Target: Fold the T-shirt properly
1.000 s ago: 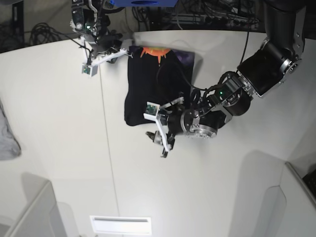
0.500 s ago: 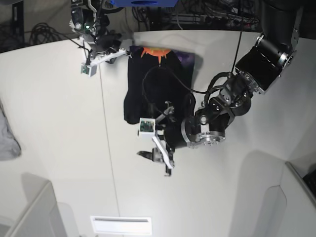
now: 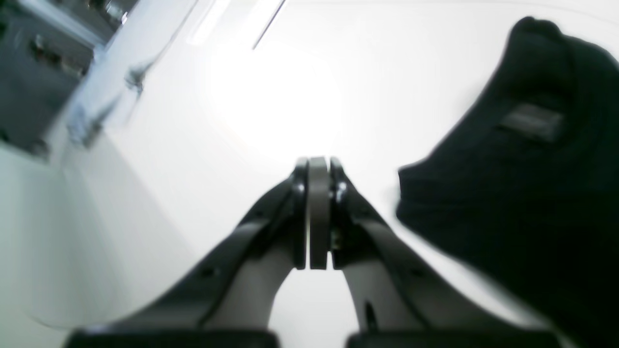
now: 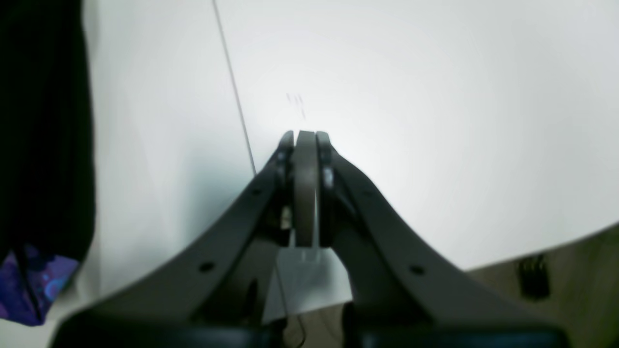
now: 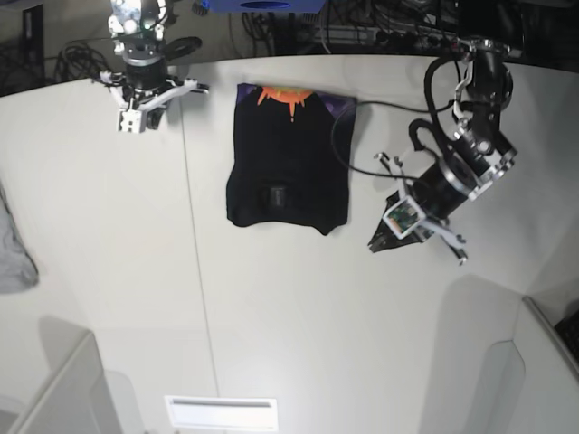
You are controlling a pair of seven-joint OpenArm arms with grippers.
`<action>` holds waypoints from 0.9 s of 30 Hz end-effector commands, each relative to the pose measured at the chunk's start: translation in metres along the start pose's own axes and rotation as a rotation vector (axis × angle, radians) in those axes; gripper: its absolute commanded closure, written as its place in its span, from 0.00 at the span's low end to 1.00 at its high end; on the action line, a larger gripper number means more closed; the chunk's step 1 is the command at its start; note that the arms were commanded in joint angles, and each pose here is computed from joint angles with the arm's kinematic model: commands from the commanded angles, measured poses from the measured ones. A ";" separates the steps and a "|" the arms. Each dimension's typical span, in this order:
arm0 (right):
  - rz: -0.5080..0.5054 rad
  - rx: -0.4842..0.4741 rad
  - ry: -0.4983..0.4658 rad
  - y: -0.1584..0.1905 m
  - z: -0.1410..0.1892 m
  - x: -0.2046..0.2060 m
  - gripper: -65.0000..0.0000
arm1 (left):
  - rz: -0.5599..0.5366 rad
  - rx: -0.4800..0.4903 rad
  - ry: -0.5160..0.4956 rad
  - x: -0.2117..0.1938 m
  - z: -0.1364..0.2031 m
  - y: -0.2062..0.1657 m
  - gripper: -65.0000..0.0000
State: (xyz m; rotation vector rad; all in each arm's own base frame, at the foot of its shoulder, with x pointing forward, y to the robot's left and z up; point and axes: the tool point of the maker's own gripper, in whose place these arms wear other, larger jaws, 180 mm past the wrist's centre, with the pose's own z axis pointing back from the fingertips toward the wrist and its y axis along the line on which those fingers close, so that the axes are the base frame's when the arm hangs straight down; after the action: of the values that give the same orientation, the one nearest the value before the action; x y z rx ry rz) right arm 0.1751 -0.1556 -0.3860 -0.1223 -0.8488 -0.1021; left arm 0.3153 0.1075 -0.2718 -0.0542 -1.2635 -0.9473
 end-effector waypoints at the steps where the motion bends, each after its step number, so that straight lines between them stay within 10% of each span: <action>1: 0.042 0.000 -0.063 0.001 0.007 0.010 1.00 | 0.037 0.017 -0.070 0.008 0.012 0.002 1.00; 12: 0.330 0.124 -0.204 0.029 0.044 0.001 1.00 | 0.342 0.122 -0.058 -0.046 0.103 -0.009 1.00; 27: 0.516 0.181 0.013 -0.013 0.091 -0.069 1.00 | 0.523 0.130 0.039 -0.096 0.189 -0.067 1.00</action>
State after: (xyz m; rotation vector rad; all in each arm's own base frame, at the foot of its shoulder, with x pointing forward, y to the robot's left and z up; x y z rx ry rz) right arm 0.0572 -0.1541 -0.3852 -0.1660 -0.7548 0.4468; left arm 0.1249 0.2206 -0.3258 -0.2238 -1.1484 -0.4141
